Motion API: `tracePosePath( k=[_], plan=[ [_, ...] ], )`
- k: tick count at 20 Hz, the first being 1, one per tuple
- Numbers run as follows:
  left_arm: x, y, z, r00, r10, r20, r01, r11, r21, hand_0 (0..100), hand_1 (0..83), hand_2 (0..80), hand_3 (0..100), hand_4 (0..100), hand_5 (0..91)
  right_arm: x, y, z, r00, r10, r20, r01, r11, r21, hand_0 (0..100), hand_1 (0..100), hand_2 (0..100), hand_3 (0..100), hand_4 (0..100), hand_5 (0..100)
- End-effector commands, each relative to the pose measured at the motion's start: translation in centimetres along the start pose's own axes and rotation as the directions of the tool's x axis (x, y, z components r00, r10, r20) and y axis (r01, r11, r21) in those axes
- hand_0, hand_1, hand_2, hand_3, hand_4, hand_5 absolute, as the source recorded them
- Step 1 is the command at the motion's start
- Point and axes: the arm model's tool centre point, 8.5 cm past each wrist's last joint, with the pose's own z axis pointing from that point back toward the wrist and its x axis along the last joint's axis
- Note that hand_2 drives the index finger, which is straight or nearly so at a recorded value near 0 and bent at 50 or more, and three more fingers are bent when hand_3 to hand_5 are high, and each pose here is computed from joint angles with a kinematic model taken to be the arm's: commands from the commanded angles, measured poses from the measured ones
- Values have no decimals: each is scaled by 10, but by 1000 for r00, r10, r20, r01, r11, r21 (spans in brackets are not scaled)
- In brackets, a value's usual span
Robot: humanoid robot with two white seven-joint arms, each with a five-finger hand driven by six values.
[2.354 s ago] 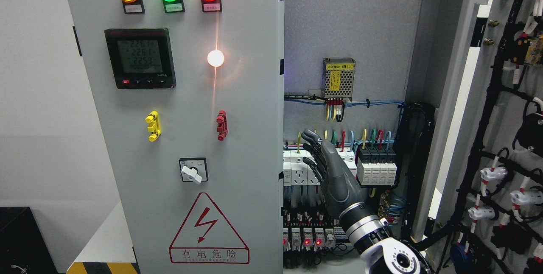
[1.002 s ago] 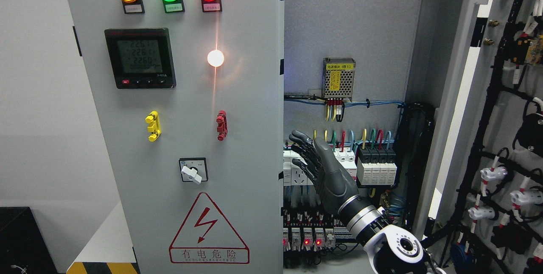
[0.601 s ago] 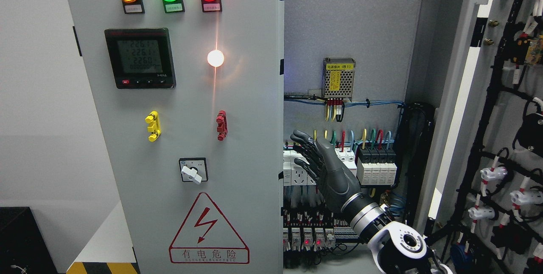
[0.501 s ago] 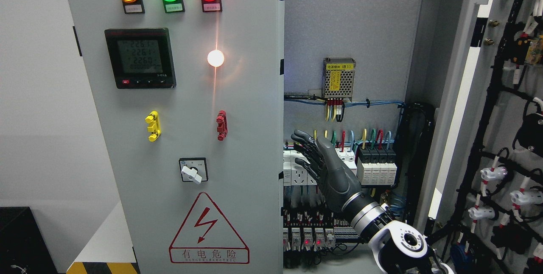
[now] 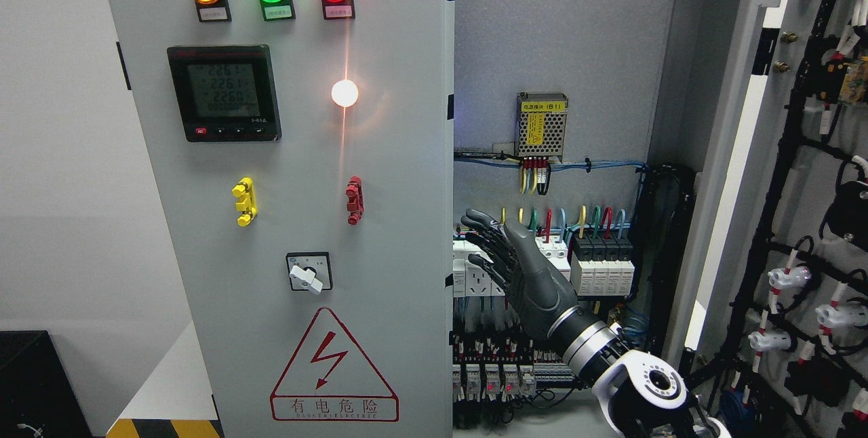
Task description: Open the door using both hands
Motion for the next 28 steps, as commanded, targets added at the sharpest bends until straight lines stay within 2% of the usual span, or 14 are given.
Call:
tracePosePath(
  k=[1, 13, 17, 20, 28],
  plan=[
    [-8, 0, 1, 1000, 0, -13, 0, 1000, 0, 0, 0, 0, 0, 0, 0, 3, -2, 0, 1000, 7, 3, -7, 1000, 2, 191, 0, 0, 0, 0, 0],
    [-8, 0, 1, 1000, 0, -13, 0, 1000, 0, 0, 0, 0, 0, 0, 0, 15, 1, -9, 998, -55, 35, 54, 998, 41, 190, 0, 0, 0, 0, 0],
    [-8, 0, 1, 1000, 0, -13, 0, 1000, 0, 0, 0, 0, 0, 0, 0, 2, -10, -11, 998, -66, -8, 66, 998, 15, 190, 0, 0, 0, 0, 0],
    [-8, 0, 1, 1000, 0, -12, 0, 1000, 0, 0, 0, 0, 0, 0, 0, 0, -15, -7, 998, -54, -22, 55, 998, 27, 190, 0, 0, 0, 0, 0],
    [-8, 0, 1, 1000, 0, -13, 0, 1000, 0, 0, 0, 0, 0, 0, 0, 1, -18, -9, 998, -52, -24, 53, 998, 27, 190, 0, 0, 0, 0, 0]
  ],
)
